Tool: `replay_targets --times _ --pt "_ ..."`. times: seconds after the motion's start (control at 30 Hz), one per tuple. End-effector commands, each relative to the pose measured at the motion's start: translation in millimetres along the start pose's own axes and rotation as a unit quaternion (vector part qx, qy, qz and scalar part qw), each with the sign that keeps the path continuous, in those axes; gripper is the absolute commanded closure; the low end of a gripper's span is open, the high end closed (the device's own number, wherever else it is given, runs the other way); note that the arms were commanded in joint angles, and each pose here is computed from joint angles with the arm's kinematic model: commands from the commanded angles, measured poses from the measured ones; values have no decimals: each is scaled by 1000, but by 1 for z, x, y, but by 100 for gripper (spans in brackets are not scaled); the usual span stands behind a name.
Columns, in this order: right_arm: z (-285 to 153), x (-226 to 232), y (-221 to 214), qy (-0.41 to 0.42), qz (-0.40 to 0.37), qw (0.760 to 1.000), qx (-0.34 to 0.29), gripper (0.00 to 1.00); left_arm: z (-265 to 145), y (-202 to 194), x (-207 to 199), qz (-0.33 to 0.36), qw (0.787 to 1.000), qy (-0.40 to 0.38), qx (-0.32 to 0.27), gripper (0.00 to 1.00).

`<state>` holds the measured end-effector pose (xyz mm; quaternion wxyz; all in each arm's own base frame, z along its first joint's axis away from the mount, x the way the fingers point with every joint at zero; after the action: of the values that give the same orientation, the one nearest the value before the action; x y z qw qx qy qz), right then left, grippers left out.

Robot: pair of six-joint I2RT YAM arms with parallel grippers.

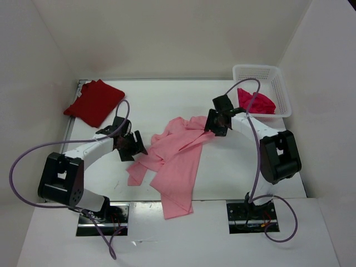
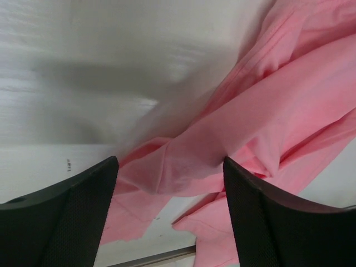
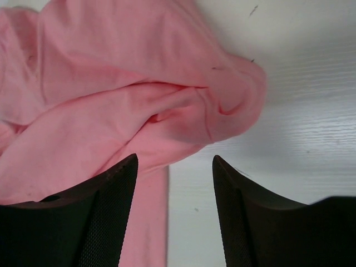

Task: Fold and stack the t-shirts
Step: Flatten out the tshirt

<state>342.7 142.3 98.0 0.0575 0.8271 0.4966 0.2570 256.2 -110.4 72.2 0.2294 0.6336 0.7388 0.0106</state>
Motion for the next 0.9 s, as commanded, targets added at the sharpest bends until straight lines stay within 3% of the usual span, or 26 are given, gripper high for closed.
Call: replay_targets --times 0.0,0.1,0.33,0.37,0.4,0.47,0.5,0.57,0.63,0.77,0.87 --pt "2 -21 16 -52 27 997 -42 38 13 -21 -6 -10 999 -16 35 22" --pt "10 -36 14 -65 53 995 -46 36 19 -15 -13 -10 999 -29 22 33" --pt "29 -30 28 -25 89 995 -27 35 31 27 -26 -12 999 -33 -23 78" --pt "32 -20 31 12 94 995 -15 38 31 36 -28 -5 999 -29 -32 81" --pt "31 -16 31 24 94 995 -12 52 31 57 -33 5 998 -24 -53 86" --pt "35 -10 35 31 98 995 -8 70 28 88 -32 4 996 -17 -82 90" --pt "32 -5 38 37 98 995 -8 84 24 117 -39 9 994 -24 -107 93" --pt "30 -5 39 35 92 995 -6 94 21 148 -37 4 991 -15 -131 98" --pt "22 -3 41 40 86 995 -11 100 12 178 -40 6 986 -10 -166 100" --pt "2 -6 35 46 81 996 -14 100 -13 257 -48 8 971 -18 -238 100" --pt "-4 -9 9 50 71 996 19 100 -24 283 -45 6 966 -17 -258 100"
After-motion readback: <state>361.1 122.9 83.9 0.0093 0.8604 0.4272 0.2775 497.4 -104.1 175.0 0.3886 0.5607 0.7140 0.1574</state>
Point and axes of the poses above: each gripper's point midway between its finger pads, its own z axis out along the fingers, its own x axis along the line the jaws close on, y = z × x, the point moved 3 cm from there along -z, back along the fingers, and after that the axes turned 13 degrees about z, right-handed, at the moved point
